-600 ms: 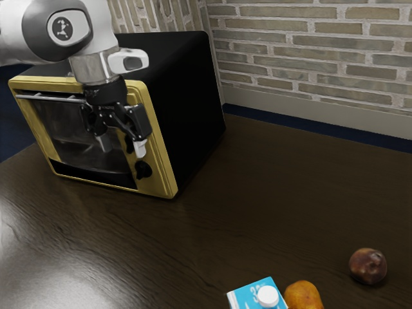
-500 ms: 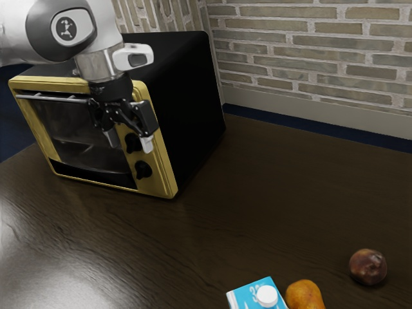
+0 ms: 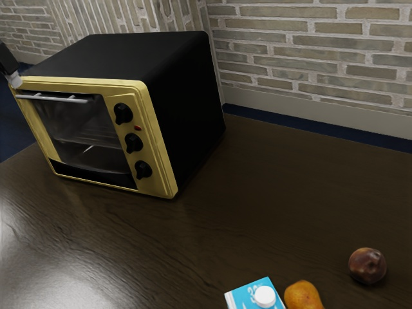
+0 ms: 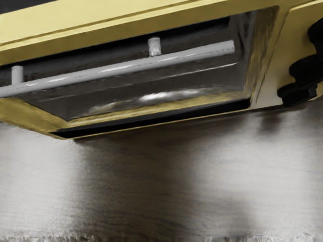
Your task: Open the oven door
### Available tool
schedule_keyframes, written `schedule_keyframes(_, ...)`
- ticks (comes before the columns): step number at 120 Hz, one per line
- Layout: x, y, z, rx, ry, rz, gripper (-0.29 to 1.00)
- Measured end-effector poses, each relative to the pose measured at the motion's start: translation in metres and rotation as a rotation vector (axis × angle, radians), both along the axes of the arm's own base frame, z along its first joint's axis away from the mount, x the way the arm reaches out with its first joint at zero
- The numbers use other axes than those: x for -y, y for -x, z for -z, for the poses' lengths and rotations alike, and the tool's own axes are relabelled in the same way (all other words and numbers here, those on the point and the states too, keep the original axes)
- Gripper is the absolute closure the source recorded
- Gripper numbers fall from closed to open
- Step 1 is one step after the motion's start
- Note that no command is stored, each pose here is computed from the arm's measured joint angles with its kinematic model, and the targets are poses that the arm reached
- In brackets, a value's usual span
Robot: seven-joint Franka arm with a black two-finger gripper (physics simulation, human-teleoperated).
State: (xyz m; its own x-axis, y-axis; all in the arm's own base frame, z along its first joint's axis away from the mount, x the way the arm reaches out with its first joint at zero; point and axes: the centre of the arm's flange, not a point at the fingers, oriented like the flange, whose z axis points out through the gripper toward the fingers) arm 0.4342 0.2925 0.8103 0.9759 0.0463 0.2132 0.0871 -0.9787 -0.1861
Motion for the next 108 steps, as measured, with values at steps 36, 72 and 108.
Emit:
schedule_keyframes(36, -0.071, -0.022, 0.077, 0.068, 0.156, 0.329, 0.00)
schedule_keyframes(72, -0.086, -0.039, 0.103, 0.123, 0.072, 0.575, 0.00)
schedule_keyframes(108, -0.075, -0.035, 0.077, 0.159, -0.038, 0.748, 0.00)
